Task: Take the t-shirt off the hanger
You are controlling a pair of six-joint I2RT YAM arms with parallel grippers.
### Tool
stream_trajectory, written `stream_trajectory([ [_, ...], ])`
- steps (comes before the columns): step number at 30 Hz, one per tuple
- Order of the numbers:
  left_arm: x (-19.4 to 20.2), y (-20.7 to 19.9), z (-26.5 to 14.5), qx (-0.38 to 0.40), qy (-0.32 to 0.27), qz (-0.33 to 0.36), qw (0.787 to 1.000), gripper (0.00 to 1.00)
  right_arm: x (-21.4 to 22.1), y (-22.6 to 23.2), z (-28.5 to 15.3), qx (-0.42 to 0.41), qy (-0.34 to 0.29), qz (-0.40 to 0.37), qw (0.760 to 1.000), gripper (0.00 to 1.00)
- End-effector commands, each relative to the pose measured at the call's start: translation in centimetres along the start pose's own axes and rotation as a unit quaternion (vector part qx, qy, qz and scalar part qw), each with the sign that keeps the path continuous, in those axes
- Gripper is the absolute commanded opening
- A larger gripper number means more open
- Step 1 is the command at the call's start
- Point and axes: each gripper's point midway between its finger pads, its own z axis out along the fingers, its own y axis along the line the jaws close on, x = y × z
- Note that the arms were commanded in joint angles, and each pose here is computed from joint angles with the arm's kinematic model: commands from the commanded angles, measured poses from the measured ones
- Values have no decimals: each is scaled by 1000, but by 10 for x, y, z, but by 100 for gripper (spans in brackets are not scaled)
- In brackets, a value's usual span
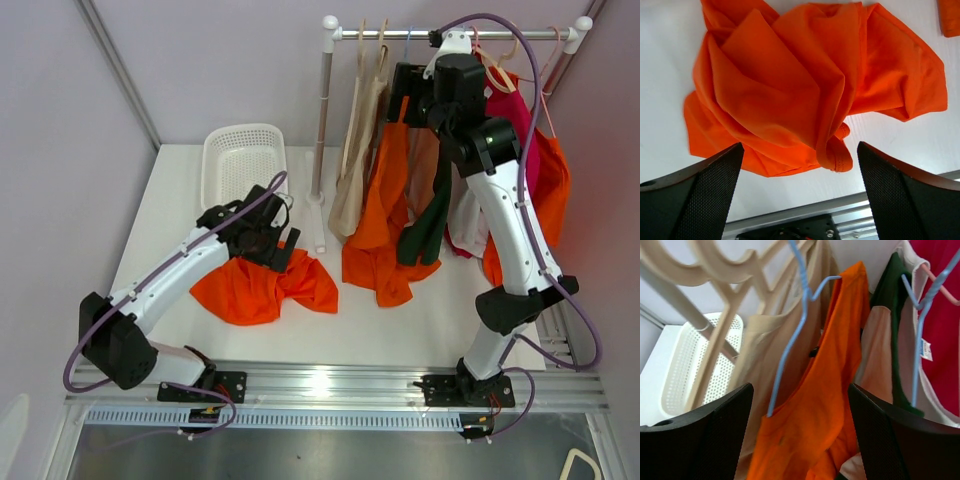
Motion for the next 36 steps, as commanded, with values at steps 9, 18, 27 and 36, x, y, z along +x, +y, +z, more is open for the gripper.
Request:
stream_trajectory([
  [9,11,-16,44,50,35,-95,994,99,-19,-7,15,-37,-23,3,999,80],
  [18,16,-15,87,18,116,-86,989,52,-30,-5,15,-52,-37,5,998,81],
  [27,2,-20,69,39,90,-95,991,1,-29,-6,27,-58,-35,4,998,81],
  [36,-30,-14,-22,67,5,-98,993,1,-23,-10,48,-45,-34,-1,998,72],
])
